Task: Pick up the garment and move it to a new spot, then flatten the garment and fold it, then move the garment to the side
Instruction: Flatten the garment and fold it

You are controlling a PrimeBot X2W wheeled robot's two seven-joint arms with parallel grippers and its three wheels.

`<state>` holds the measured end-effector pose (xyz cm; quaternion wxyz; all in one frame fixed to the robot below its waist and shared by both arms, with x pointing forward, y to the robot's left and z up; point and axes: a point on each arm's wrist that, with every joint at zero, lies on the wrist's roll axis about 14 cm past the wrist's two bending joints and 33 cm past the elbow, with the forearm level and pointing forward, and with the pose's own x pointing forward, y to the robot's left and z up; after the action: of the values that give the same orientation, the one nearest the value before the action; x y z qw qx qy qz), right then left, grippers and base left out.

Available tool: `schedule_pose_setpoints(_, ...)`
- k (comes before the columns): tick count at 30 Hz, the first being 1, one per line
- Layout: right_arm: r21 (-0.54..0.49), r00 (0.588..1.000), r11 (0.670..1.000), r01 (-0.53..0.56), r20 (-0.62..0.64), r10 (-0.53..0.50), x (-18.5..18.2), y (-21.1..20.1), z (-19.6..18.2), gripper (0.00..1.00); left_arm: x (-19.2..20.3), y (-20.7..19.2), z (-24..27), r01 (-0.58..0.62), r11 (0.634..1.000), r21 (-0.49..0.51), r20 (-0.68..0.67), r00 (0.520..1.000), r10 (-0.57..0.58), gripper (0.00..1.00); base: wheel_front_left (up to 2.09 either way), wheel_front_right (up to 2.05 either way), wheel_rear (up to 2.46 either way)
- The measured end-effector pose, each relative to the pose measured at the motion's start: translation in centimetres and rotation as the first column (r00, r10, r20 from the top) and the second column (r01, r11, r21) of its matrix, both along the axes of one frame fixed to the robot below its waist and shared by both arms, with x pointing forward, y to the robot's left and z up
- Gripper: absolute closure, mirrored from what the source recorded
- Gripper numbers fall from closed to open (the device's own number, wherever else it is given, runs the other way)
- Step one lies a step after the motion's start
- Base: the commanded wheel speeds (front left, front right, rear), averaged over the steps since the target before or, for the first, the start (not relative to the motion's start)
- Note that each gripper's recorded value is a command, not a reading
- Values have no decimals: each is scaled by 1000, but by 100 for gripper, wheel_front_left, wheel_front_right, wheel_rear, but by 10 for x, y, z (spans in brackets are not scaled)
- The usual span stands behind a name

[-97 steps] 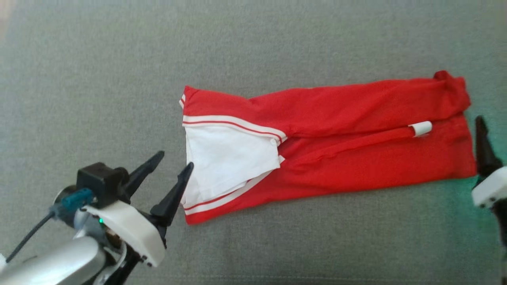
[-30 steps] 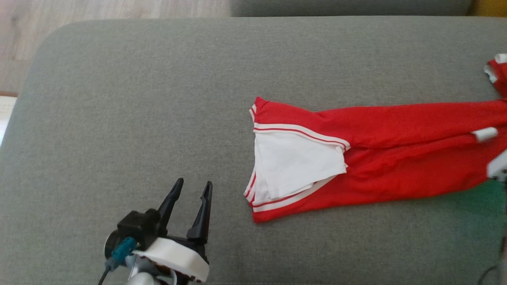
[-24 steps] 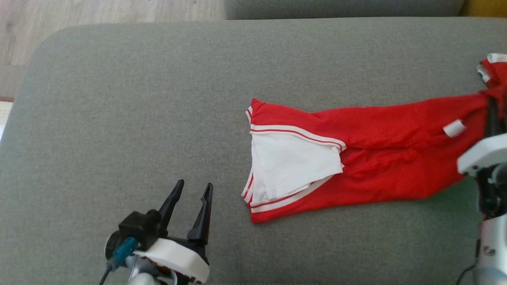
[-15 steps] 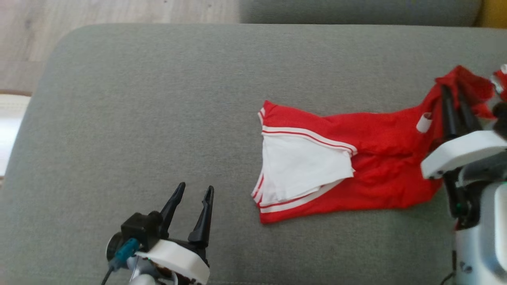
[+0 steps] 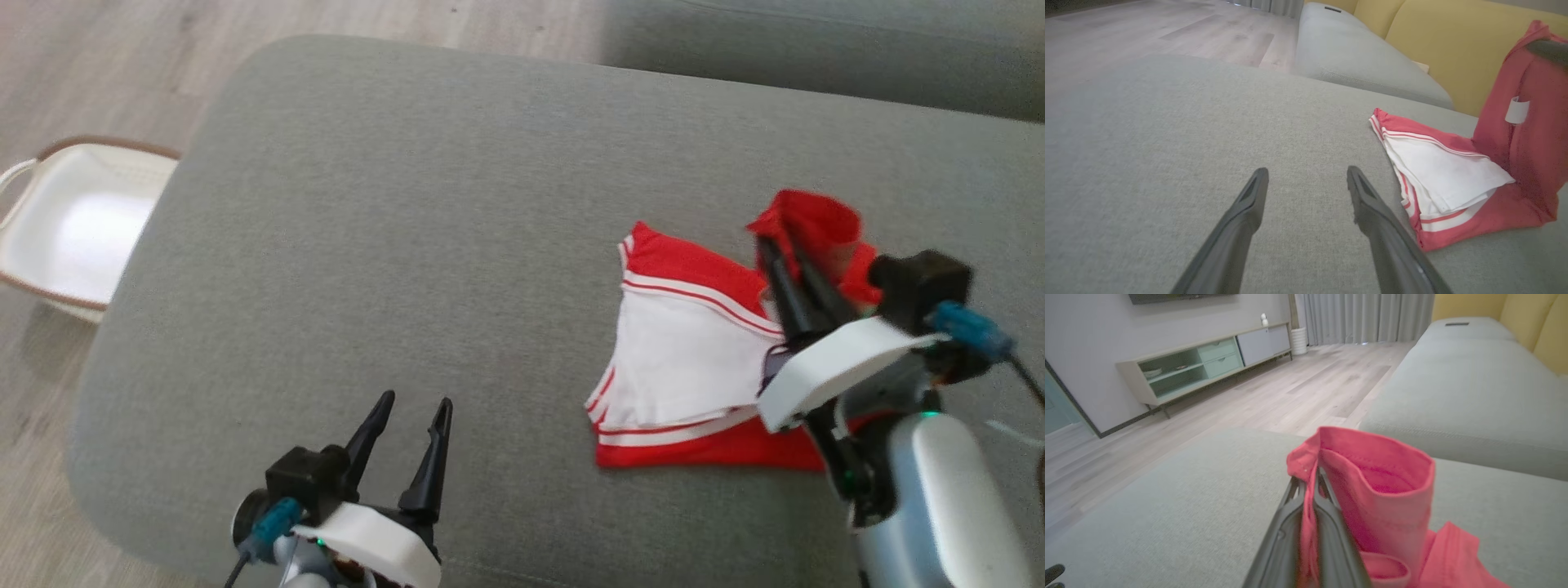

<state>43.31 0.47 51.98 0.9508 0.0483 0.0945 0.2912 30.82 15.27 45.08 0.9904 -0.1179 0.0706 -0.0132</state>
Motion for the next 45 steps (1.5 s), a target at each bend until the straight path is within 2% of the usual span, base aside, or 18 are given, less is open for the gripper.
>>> schedule_pose_setpoints(9, -47, 976, 981, -187, -120, 180, -24, 59, -44, 100, -16, 16, -1, -71, 998, 2, -8, 997, 71, 0, 0, 0, 0)
schedule_pose_setpoints(10, -53, 972, 978, -201, -136, 192, -27, 63, -49, 97, -18, 18, -1, -78, 997, 2, -8, 997, 78, 0, 0, 0, 0)
schedule_pose_setpoints(11, -52, 968, 976, -210, -152, 200, -29, 65, -54, 71, -19, 19, -2, -84, 996, 2, -10, 996, 84, 0, 0, 0, 0)
schedule_pose_setpoints(12, -43, 965, 976, -215, -161, 205, -30, 67, -57, 28, -19, 20, -2, -88, 996, 2, -11, 996, 88, 0, 0, 0, 0)
schedule_pose_setpoints(13, -29, 965, 976, -215, -163, 207, -30, 68, -58, 0, -20, 21, -2, -90, 996, 2, -12, 996, 90, 0, 0, 0, 0)
schedule_pose_setpoints(18, 68, 969, 976, -207, -122, 214, -29, 73, -40, 0, -15, 15, -3, -71, 997, 0, -15, 997, 71, 0, 0, 0, 0)
schedule_pose_setpoints(24, 126, 993, 989, -76, -78, 86, -8, 33, -20, 0, -3, -4, -6, 5, 1000, -6, -20, 1000, -5, 0, 0, 0, 0)
schedule_pose_setpoints(28, 143, 993, 989, -24, -114, 41, -8, 14, -22, 0, 6, -15, -5, 50, 999, -8, -16, 999, -50, 0, 0, 0, 0)
schedule_pose_setpoints(31, 169, 969, 986, 9, -246, 34, -26, 1, -47, 0, 17, -29, -3, 98, 995, -14, -7, 995, -98, 0, 0, 0, 0)
schedule_pose_setpoints(32, 169, 969, 986, 9, -246, 34, -26, 1, -47, 0, 17, -29, -3, 98, 995, -14, -7, 995, -98, 0, 0, 0, 0)
schedule_pose_setpoints(36, 223, 926, 975, 13, -371, 73, -41, 6, -67, 0, 20, -32, -1, 106, 994, -18, 0, 994, -106, 0, 0, 0, 0)
schedule_pose_setpoints(42, 283, 858, 959, 37, -501, 115, -42, 20, -94, 0, 14, -24, -8, 80, 997, -16, -22, 997, -80, 0, 0, 0, 0)
schedule_pose_setpoints(45, 288, 847, 957, 24, -514, 133, -32, 31, -97, 0, 11, -19, -10, 61, 998, -14, -32, 998, -62, 0, 0, 0, 0)
